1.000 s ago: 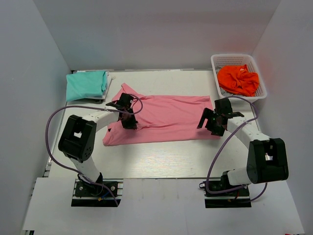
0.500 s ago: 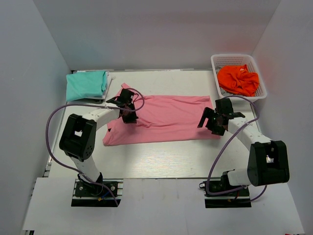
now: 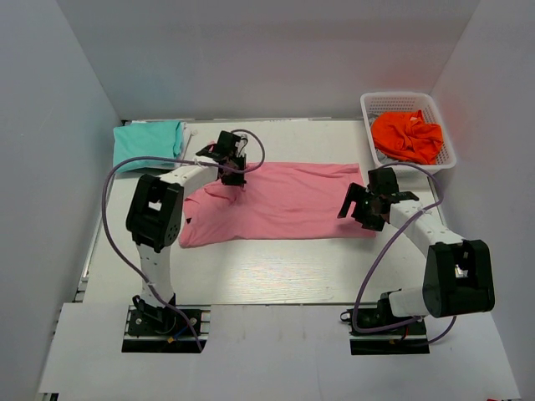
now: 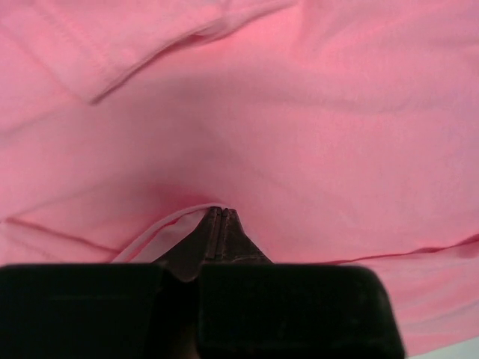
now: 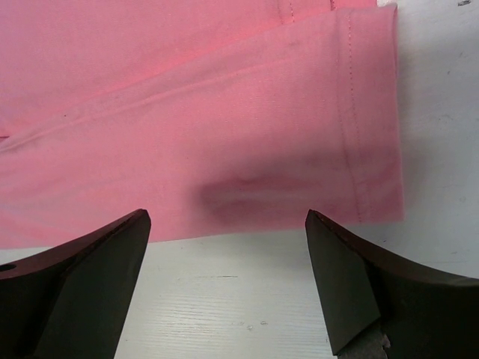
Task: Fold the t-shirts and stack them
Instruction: Fold the flattened tshirt in 1/3 of the way
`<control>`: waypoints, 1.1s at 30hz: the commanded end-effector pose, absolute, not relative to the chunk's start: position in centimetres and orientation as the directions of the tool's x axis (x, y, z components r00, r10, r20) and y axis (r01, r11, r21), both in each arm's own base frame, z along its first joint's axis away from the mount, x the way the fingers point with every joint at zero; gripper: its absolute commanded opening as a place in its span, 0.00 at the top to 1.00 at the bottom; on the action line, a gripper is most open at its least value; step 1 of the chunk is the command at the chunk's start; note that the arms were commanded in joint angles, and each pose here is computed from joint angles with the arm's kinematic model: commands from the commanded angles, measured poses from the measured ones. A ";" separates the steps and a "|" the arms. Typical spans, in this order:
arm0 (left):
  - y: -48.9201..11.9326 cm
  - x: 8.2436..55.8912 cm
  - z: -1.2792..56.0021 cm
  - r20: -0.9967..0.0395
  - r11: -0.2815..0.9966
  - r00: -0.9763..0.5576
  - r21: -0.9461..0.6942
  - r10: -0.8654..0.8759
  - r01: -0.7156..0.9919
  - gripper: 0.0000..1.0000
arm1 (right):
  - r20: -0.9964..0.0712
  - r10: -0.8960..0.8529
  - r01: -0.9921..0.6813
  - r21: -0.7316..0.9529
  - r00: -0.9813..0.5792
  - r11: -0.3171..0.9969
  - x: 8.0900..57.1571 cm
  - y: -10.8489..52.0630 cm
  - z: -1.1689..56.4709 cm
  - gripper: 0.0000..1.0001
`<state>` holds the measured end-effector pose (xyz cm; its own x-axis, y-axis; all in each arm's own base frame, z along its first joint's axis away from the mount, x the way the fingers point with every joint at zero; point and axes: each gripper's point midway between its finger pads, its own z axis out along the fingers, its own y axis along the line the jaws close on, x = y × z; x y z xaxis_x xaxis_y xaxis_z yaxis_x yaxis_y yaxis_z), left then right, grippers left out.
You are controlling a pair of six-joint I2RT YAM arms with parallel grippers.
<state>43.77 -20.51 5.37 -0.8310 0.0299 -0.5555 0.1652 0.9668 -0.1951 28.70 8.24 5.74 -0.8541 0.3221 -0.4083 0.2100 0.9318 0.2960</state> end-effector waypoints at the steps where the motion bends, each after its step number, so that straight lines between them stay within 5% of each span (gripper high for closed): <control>1: -22.4 44.8 7.7 -0.629 0.909 -0.754 -0.179 0.188 0.377 1.00 | -0.441 0.301 0.180 0.295 -0.845 0.938 29.6 8.2 6.2 0.10; 7: -24.3 45.1 9.4 -0.674 0.831 -0.657 -0.114 0.337 0.544 1.00 | -0.450 0.294 0.173 0.290 -0.843 0.941 29.6 8.2 6.3 0.10; 12: -24.9 44.3 8.4 -0.631 0.786 -0.641 -0.080 0.436 0.613 0.84 | -0.456 0.293 0.174 0.285 -0.841 0.943 29.3 7.9 6.5 0.10; 15: -24.7 44.2 8.4 -0.620 0.785 -0.632 -0.040 0.465 0.618 0.58 | -0.459 0.295 0.177 0.283 -0.838 0.943 29.2 7.9 6.9 0.10; 19: -24.2 43.9 10.0 -0.638 0.830 -0.660 -0.056 0.397 0.554 0.00 | -0.484 0.293 0.165 0.290 -0.825 0.943 29.3 7.8 7.9 0.10; 22: -22.5 43.7 13.1 -0.697 0.906 -0.671 -0.074 0.252 0.417 0.00 | -0.520 0.288 0.158 0.280 -0.804 0.947 29.9 7.7 8.7 0.10; 26: -16.2 42.2 13.9 -0.721 0.996 -0.691 -0.084 -0.060 0.002 0.00 | -0.543 0.301 0.108 0.359 -0.784 0.927 30.8 9.1 9.2 0.10; 33: -11.6 34.8 5.9 -0.562 0.962 -0.785 -0.080 -0.259 -0.261 0.00 | -0.478 0.295 0.103 0.387 -0.827 0.916 30.7 10.3 6.3 0.10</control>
